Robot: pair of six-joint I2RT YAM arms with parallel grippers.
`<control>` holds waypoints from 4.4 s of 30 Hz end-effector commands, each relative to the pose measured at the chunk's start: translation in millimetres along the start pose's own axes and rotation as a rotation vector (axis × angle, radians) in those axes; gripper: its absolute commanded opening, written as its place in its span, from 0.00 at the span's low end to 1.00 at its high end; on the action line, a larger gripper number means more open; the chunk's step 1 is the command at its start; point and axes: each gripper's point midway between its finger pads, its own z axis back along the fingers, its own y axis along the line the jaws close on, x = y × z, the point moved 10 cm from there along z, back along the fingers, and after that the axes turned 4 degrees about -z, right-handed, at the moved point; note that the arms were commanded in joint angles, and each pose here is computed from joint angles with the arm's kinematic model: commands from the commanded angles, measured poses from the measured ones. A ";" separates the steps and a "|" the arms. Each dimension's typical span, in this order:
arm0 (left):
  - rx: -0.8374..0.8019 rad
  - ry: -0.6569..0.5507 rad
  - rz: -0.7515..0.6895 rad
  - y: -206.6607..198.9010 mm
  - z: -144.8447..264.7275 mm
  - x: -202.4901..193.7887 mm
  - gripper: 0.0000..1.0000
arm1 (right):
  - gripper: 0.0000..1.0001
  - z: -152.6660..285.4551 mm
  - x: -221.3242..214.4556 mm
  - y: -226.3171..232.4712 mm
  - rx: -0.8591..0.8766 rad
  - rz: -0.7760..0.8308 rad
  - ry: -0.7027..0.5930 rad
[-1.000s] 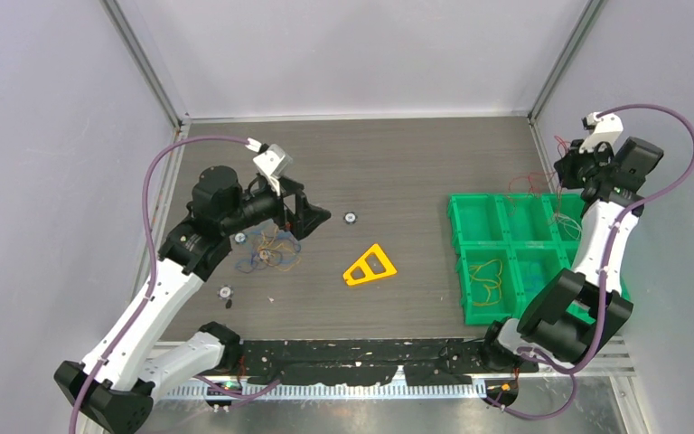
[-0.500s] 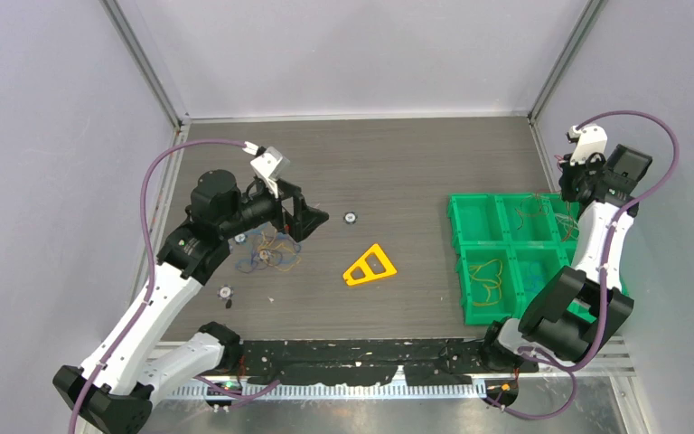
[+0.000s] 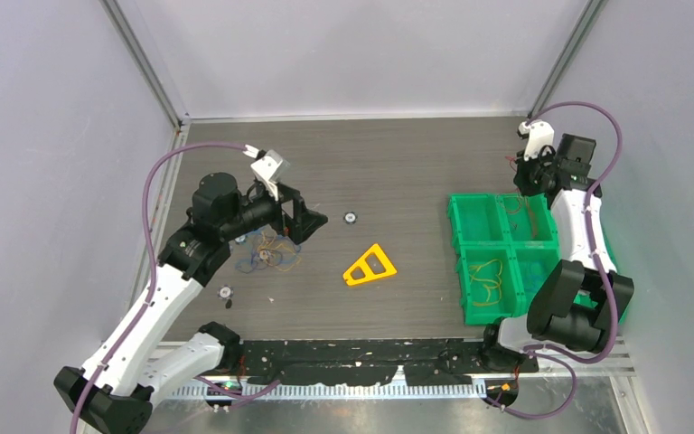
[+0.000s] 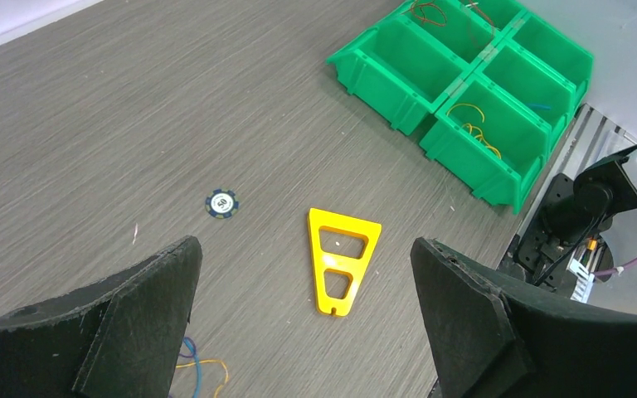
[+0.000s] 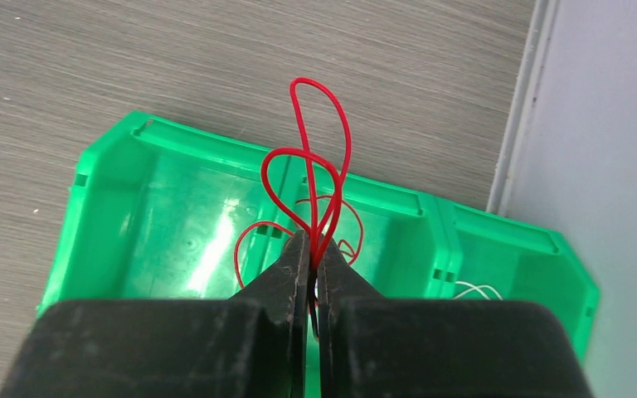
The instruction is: Untangle the cables
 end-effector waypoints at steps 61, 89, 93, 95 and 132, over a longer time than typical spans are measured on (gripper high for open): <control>0.004 0.033 0.075 17.6 -14.3 -3.7 1.00 | 0.37 -62.4 -59.9 -37.2 0.243 0.133 0.588; 0.135 0.377 0.290 85.2 42.2 -52.0 0.97 | 1.00 29.9 77.1 81.2 0.468 0.095 0.231; 0.203 0.446 0.441 124.9 55.9 -79.3 0.86 | 1.00 4.3 80.4 153.8 0.635 0.088 0.221; 0.242 0.483 0.535 145.7 61.4 -94.7 0.80 | 1.00 -11.0 80.2 189.9 0.711 0.084 0.235; 0.405 0.492 0.884 171.5 58.0 -148.6 0.60 | 0.66 -112.6 9.8 545.2 0.715 0.388 0.166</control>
